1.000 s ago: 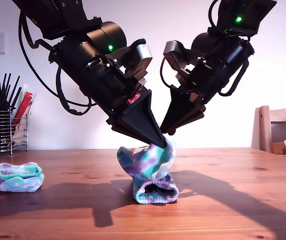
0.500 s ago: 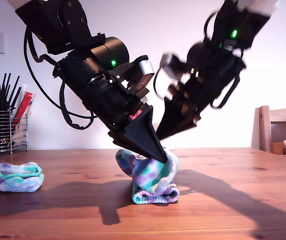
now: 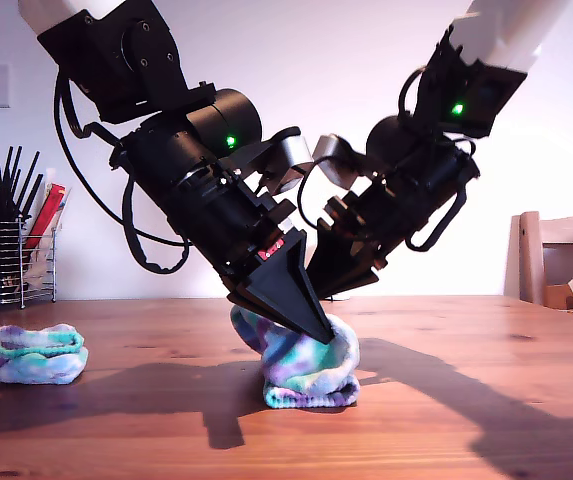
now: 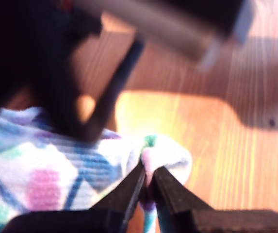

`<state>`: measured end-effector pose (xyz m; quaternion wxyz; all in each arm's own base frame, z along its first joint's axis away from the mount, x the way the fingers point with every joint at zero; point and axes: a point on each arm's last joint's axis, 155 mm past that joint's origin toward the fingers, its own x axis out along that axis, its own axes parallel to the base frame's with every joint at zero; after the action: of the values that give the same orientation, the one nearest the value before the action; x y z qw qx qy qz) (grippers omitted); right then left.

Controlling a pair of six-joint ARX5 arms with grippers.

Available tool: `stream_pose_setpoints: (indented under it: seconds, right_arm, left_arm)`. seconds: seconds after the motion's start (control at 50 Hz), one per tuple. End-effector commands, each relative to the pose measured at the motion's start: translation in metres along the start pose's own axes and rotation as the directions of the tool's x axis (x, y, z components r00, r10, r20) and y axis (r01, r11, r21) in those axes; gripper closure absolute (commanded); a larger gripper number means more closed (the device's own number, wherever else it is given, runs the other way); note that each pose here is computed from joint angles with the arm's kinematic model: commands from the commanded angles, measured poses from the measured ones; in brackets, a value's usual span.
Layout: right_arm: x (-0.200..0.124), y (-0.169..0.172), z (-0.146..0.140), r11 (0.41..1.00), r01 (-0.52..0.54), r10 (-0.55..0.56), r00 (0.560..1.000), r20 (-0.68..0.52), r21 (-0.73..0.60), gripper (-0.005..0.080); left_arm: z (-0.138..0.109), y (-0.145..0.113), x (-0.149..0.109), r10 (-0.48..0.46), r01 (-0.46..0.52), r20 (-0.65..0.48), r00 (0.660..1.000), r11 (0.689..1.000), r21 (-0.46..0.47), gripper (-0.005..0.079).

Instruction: Fold the socks in front of you. After folding them, place them to the left side.

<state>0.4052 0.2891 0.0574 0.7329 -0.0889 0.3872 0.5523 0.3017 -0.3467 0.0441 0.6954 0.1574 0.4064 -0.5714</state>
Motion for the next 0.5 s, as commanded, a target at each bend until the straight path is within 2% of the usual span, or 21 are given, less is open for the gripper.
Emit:
stream_pose_setpoints:
  seconds: [0.0,0.2,0.48]
  right_arm:
    - [0.016,-0.005,-0.018,0.999,-0.021,0.023,0.999,-0.032,0.040,0.0765]
    - [0.022,-0.009,-0.022,0.999,-0.020,0.021,0.999,-0.033,0.040,0.0765]
    - [0.035,-0.021,-0.042,0.999,0.009,-0.006,0.997,-0.082,0.045,0.0765]
  left_arm:
    - [-0.005,-0.002,0.008,-0.019,0.019,-0.012,1.000,1.000,0.010,0.0766]
    - [-0.007,-0.005,0.009,-0.032,0.033,-0.016,0.999,0.999,0.005,0.0766]
    - [-0.017,-0.012,0.008,-0.062,0.061,-0.055,0.997,0.998,-0.027,0.0766]
